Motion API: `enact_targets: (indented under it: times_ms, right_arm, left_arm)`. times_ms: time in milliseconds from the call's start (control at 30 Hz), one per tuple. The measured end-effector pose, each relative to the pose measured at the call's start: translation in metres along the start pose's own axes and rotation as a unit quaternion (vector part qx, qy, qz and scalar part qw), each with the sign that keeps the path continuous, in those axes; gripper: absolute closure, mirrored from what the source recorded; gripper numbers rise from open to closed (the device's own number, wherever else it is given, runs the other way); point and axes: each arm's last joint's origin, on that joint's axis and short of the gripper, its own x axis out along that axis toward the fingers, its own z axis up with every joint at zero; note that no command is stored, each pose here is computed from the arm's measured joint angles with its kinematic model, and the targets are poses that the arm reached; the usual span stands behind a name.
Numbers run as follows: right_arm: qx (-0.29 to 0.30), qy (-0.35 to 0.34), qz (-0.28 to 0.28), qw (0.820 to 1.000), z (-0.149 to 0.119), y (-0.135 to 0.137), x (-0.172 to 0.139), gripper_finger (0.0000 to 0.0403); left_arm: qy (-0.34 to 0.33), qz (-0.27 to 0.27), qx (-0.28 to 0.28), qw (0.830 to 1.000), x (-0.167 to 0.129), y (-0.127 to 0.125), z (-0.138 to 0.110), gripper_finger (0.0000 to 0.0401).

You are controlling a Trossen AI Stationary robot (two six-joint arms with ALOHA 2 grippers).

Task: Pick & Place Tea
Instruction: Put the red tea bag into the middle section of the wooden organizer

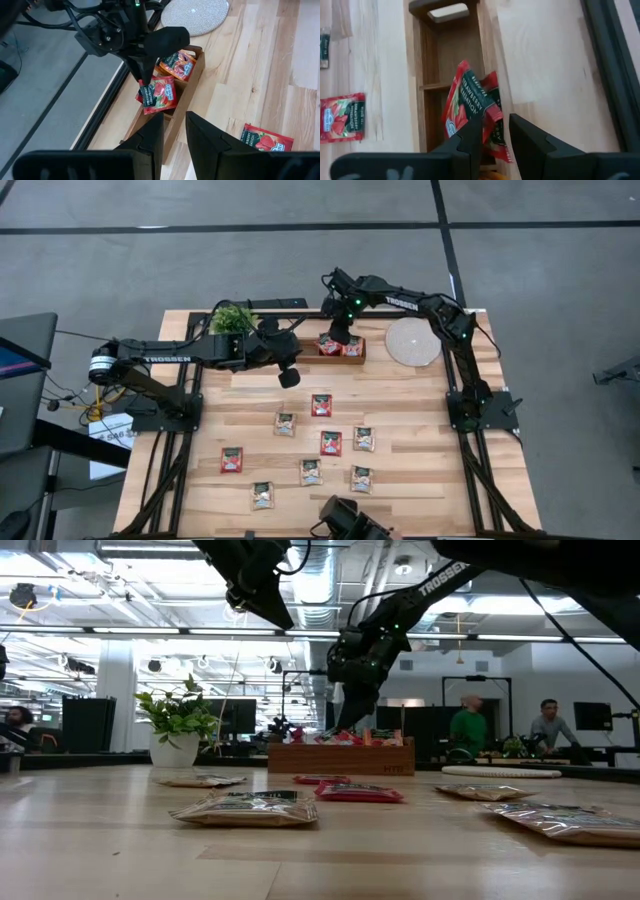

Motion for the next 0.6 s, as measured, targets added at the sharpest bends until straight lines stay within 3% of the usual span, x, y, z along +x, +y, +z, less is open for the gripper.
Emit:
enact_targets:
  times_ms: [200, 500, 600]
  right_arm:
    - [-0.013, 0.001, 0.003, 1.0, 0.0035, 0.0075, 0.0036, 0.033]
    - [-0.019, 0.0, 0.001, 1.0, 0.0044, 0.0084, 0.0041, 0.0394]
    - [-0.018, 0.0, 0.001, 1.0, 0.0042, 0.0081, 0.004, 0.0398]
  left_arm:
    - [0.0, 0.0, 0.0, 1.0, 0.0, 0.0, 0.0, 0.0327]
    - [0.0, 0.0, -0.001, 1.0, 0.0, 0.0, 0.0, 0.0327]
    - [0.0, 0.0, -0.003, 1.0, 0.0, 0.0, 0.0, 0.0327]
